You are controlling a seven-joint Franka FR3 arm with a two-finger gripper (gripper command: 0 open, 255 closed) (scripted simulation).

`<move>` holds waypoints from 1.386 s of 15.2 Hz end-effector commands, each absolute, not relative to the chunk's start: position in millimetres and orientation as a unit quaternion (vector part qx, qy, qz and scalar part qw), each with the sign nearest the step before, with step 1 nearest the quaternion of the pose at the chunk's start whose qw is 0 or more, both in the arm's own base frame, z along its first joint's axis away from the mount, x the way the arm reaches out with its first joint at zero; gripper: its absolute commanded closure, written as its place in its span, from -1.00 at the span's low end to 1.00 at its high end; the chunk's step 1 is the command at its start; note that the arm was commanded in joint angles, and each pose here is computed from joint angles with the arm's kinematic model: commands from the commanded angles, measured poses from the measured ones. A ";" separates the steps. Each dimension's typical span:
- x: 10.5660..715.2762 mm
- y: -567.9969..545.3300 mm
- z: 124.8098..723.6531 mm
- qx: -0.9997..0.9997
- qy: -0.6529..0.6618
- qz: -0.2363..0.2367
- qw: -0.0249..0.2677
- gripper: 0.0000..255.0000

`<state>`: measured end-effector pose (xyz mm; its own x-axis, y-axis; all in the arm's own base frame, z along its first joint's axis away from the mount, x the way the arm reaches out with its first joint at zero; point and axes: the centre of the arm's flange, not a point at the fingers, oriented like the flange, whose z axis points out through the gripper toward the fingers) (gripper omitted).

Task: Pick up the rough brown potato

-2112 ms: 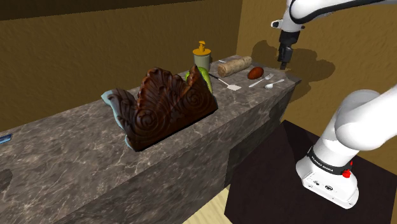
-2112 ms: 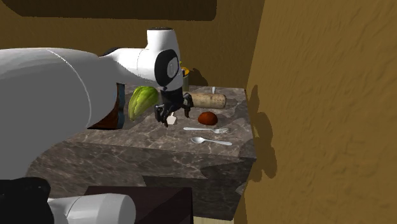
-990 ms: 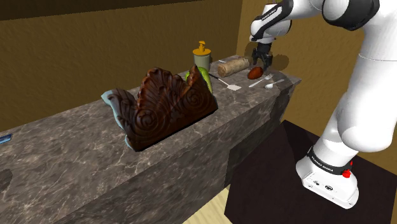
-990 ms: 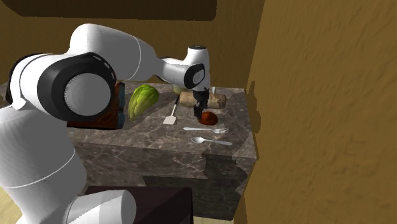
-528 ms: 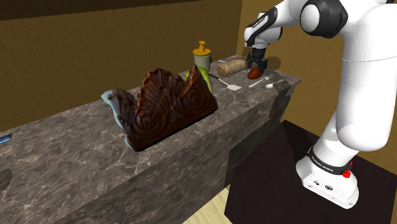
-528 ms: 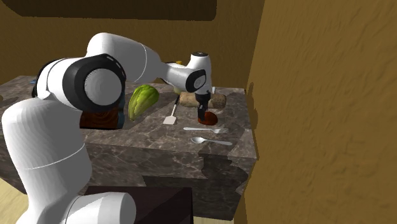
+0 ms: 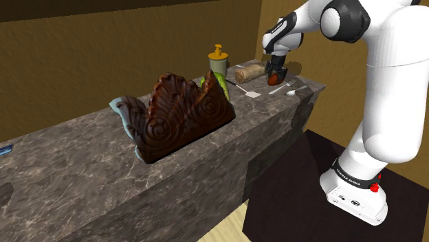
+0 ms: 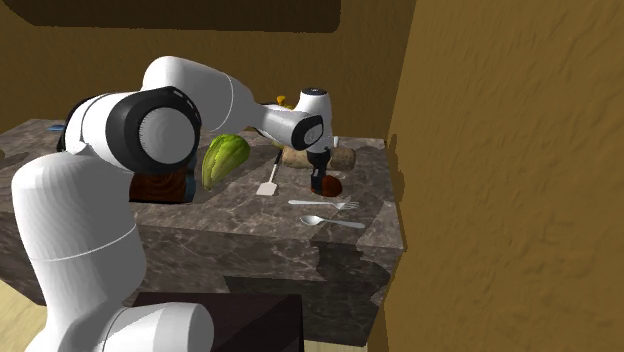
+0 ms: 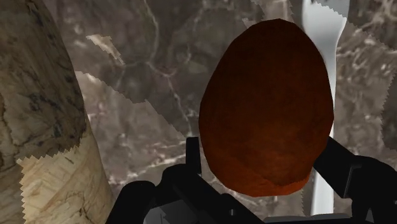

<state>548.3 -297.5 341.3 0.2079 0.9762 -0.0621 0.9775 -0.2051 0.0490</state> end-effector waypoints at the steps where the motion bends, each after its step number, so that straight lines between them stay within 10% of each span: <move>1: 548.1 -298.6 340.1 0.777 0.629 -0.010 0.039 1.00; 21: 546.3 -297.9 420.1 0.777 0.629 -0.010 0.039 1.00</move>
